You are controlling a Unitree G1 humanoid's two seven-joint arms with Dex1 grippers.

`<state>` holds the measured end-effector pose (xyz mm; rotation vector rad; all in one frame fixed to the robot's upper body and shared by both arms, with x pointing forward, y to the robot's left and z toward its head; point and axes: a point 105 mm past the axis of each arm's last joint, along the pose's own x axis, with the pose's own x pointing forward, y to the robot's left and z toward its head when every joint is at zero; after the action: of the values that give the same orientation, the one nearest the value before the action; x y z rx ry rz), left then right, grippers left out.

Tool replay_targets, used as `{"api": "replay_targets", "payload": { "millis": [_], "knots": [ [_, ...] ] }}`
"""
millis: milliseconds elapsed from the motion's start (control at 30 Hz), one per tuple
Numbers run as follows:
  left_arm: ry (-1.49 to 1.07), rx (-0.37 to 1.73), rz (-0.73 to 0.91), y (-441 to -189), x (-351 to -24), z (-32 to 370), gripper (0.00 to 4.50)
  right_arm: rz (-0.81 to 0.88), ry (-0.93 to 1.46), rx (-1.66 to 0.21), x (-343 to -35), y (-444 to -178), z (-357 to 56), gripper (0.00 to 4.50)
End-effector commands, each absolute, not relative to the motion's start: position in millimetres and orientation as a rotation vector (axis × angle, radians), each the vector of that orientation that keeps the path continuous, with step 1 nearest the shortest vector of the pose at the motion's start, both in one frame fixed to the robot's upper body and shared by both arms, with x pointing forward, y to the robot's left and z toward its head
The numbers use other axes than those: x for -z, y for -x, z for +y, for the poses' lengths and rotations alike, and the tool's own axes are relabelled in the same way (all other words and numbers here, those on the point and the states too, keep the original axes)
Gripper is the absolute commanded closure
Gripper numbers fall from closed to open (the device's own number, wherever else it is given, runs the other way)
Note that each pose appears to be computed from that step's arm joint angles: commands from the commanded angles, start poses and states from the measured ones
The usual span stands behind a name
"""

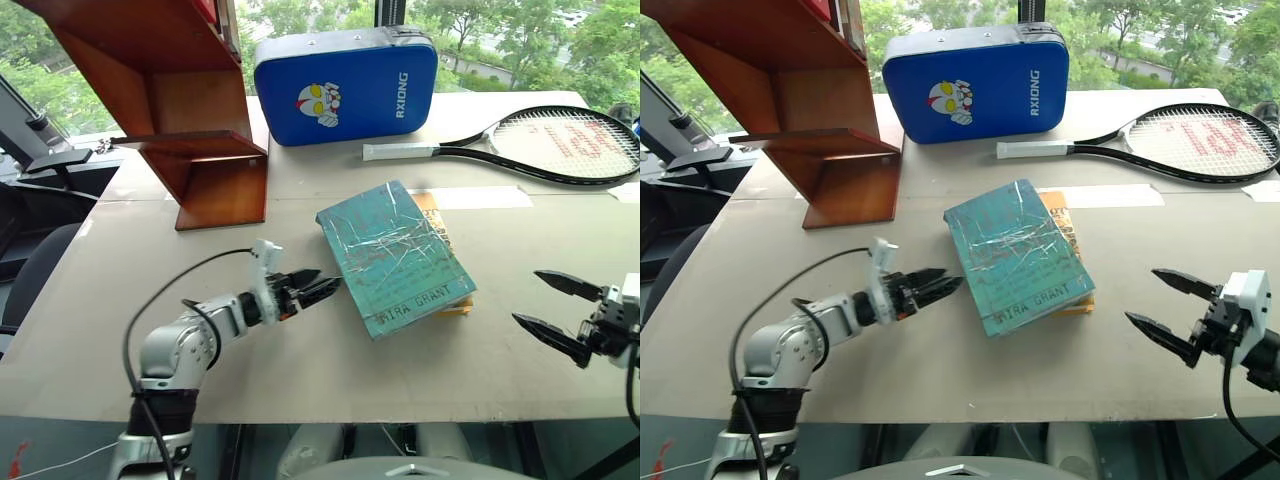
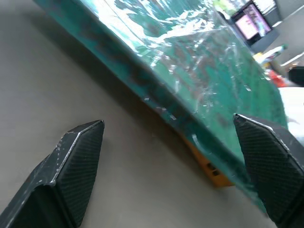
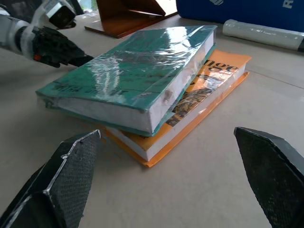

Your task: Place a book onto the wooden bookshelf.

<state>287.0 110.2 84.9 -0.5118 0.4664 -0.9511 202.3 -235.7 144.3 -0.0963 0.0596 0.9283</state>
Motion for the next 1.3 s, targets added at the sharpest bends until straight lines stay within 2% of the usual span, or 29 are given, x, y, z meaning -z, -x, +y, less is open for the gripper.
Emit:
{"api": "replay_targets", "payload": {
  "millis": [33, 167, 333, 433, 667, 700, 800, 1000, 1133, 1200, 1300],
  "knots": [
    [0.565, 0.962, 0.583, -281.5, -76.1, 102.4, 0.04, 0.022, 0.061, -0.978, -164.6, -192.3, -227.2, 0.0],
    [0.723, 0.997, 0.662, -285.6, -83.6, 85.8, 0.04, 0.003, 0.03, -1.022, -176.9, -179.2, -216.3, 0.0],
    [0.758, 1.001, 0.694, -288.0, -86.3, 79.8, 0.04, 0.01, 0.012, -1.036, -182.3, -166.1, -212.6, 0.0],
    [0.762, 0.989, 0.692, -290.3, -87.5, 77.2, 0.82, -0.024, 0.016, -1.014, -191.0, -164.8, -216.1, 0.0],
    [0.768, 0.98, 0.67, -291.0, -92.3, 77.1, 4.15, -0.019, 0.048, -0.977, -190.9, -164.8, -228.8, 0.0],
    [0.77, 0.983, 0.665, -290.5, -93.9, 77.3, 4.45, -0.02, 0.051, -0.977, -191.6, -165.4, -228.8, 0.0],
    [0.776, 0.991, 0.602, -293.3, -106.5, 79.9, 4.45, -0.032, 0.063, -0.977, -197.5, -169.5, -227.7, 0.0],
    [0.544, 1.064, 0.3, -295.4, -172.7, 84.9, 4.45, -0.07, 0.077, -0.947, -210.1, -184.3, -235.8, 0.0],
    [-0.137, 1.067, 0.084, -296.9, -216.8, 80.2, 4.45, -0.121, 0.074, -0.943, -222.7, -198.2, -239.5, 0.0],
    [-0.416, 1.005, -0.019, -305.6, -246.6, 89.2, 4.45, -0.147, 0.062, -0.958, -229.2, -203.2, -237.5, 0.0],
    [-0.712, 0.812, -0.266, -318.6, -313.3, 109.9, 4.45, -0.18, 0.037, -0.977, -239.0, -214.3, -234.7, 0.0]
  ]
}}
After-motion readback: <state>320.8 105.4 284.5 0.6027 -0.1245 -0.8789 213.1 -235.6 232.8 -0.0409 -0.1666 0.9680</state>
